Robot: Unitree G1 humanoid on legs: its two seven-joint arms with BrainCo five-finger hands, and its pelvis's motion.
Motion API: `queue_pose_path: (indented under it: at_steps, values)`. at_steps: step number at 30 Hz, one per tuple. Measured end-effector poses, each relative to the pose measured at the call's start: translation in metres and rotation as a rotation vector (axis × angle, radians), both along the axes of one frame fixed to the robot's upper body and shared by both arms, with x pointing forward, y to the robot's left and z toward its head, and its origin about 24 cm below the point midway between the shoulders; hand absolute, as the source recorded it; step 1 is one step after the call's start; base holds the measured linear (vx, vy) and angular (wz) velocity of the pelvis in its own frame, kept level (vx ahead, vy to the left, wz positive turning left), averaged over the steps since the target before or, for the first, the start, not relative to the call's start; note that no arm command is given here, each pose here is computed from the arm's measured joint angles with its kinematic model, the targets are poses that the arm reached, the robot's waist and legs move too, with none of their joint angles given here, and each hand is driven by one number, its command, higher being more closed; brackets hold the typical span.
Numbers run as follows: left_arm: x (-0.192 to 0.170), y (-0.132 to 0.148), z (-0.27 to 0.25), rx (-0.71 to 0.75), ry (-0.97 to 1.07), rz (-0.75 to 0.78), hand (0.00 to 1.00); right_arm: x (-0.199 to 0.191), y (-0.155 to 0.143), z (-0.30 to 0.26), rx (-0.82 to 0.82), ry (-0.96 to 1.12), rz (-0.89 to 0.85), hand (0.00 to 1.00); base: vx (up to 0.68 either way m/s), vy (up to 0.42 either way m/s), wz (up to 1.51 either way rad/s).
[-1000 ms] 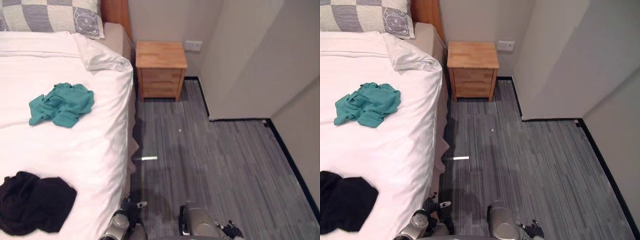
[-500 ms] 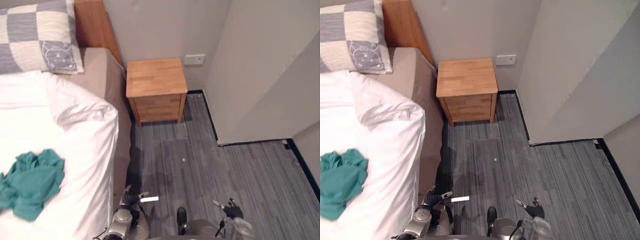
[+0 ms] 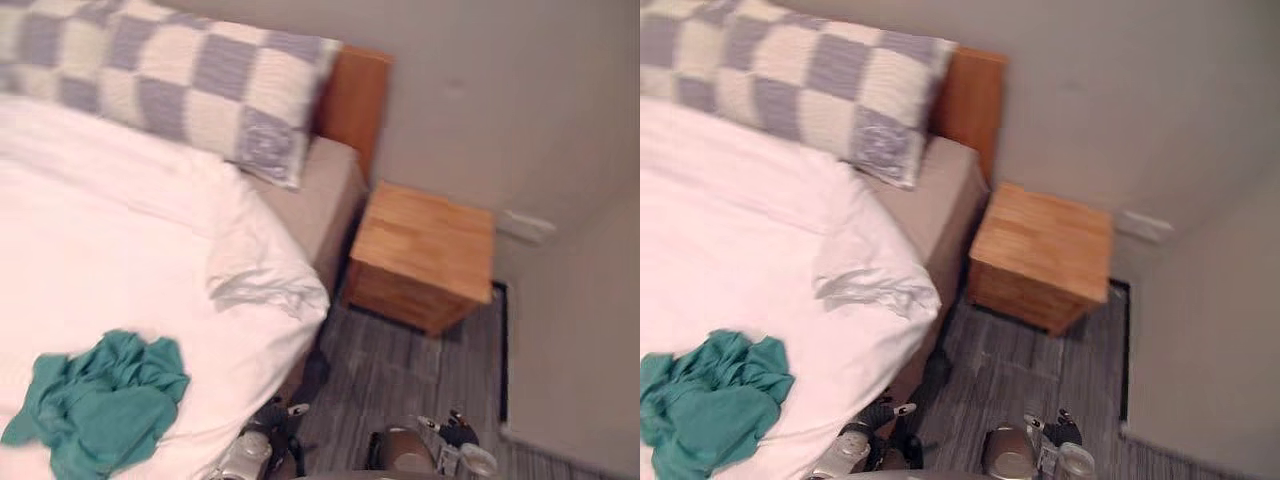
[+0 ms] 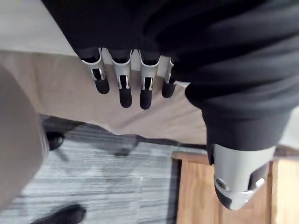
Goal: Tidy the bed and pick cloth on bed and put in laundry
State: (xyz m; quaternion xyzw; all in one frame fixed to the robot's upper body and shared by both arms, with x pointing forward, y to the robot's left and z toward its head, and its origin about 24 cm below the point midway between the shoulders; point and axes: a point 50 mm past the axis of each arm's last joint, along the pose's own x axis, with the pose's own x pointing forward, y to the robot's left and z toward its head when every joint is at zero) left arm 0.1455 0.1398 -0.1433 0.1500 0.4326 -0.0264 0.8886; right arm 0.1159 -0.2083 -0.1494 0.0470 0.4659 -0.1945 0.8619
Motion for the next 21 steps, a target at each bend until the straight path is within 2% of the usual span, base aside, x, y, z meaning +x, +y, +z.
queue_pose_path:
  at_steps: [4, 5, 8, 10, 15, 21]
  values:
    - [0.002, 0.000, 0.001, -0.025, -0.012, 0.048, 0.00, -0.012, -0.004, -0.003, 0.006, 0.023, -0.061, 0.00, 0.31, -0.374, 2.25]
    - [0.003, 0.007, 0.002, -0.023, -0.020, 0.088, 0.00, -0.020, 0.000, -0.006, 0.020, 0.040, -0.079, 0.00, 0.21, -0.586, 2.20]
    - [-0.004, 0.005, 0.000, -0.082, -0.016, 0.210, 0.00, -0.029, -0.021, -0.003, -0.020, 0.049, -0.141, 0.00, 0.13, -0.540, 1.99]
    - [-0.009, 0.010, -0.001, -0.088, -0.012, 0.254, 0.00, -0.027, -0.017, -0.003, -0.008, 0.035, -0.152, 0.00, 0.08, -0.467, 1.43]
    - [-0.005, 0.016, 0.003, -0.106, -0.044, 0.317, 0.00, -0.015, -0.008, 0.001, 0.053, -0.048, -0.259, 0.00, 0.02, -0.188, 0.79]
    - [-0.007, 0.022, 0.002, -0.074, -0.025, 0.262, 0.00, -0.009, -0.027, 0.013, 0.027, -0.129, -0.423, 0.00, 0.04, 0.060, 0.10]
